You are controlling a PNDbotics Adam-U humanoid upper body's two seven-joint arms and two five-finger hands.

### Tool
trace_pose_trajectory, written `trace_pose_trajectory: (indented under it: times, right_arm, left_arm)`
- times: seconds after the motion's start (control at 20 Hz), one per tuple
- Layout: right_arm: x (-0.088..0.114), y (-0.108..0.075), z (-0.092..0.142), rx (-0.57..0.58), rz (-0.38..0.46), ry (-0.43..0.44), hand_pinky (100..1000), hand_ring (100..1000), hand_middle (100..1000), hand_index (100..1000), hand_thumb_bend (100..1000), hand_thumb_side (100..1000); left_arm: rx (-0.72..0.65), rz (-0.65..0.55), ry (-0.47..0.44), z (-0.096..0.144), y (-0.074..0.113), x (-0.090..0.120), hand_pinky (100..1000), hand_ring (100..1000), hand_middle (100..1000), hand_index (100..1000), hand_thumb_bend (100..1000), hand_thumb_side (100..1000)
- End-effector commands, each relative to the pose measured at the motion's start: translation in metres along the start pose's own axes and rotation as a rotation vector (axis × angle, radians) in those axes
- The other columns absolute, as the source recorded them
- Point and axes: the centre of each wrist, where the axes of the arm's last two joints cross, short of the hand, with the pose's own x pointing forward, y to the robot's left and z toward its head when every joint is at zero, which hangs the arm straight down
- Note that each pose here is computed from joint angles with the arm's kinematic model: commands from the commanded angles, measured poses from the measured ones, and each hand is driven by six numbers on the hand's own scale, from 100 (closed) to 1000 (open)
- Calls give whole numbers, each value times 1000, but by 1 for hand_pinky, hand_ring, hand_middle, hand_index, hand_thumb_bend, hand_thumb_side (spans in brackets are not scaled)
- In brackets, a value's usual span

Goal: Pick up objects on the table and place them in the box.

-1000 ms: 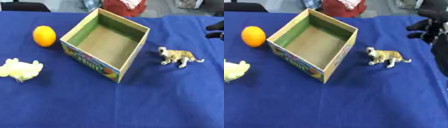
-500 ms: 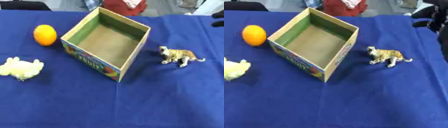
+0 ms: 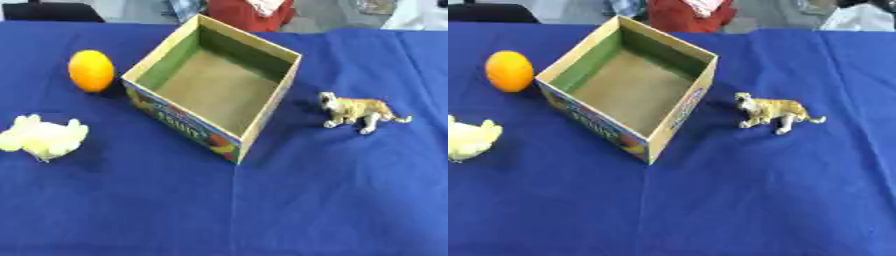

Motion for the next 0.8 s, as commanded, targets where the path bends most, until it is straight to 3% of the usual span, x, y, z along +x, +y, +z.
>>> trace_pose_trajectory:
  times: [0.05,0.4,0.8]
  right_arm:
    - [-1,-18,-12,67,165,-11,711,813,741,888,100,994]
    - [-28,-27,-31,226,388,41,725,845,788,896,100,989]
    - [-64,-27,-42,424,491,106,742,871,802,878,100,972]
  left_arm:
    - [-32,-16,-48,-10,3,6,502,720,706,949,239,1000]
    - [-77,-49,-63,-14,6,6,503,722,706,947,228,1000]
    - [-129,-72,-86,-17,9,7,504,723,707,947,222,1000]
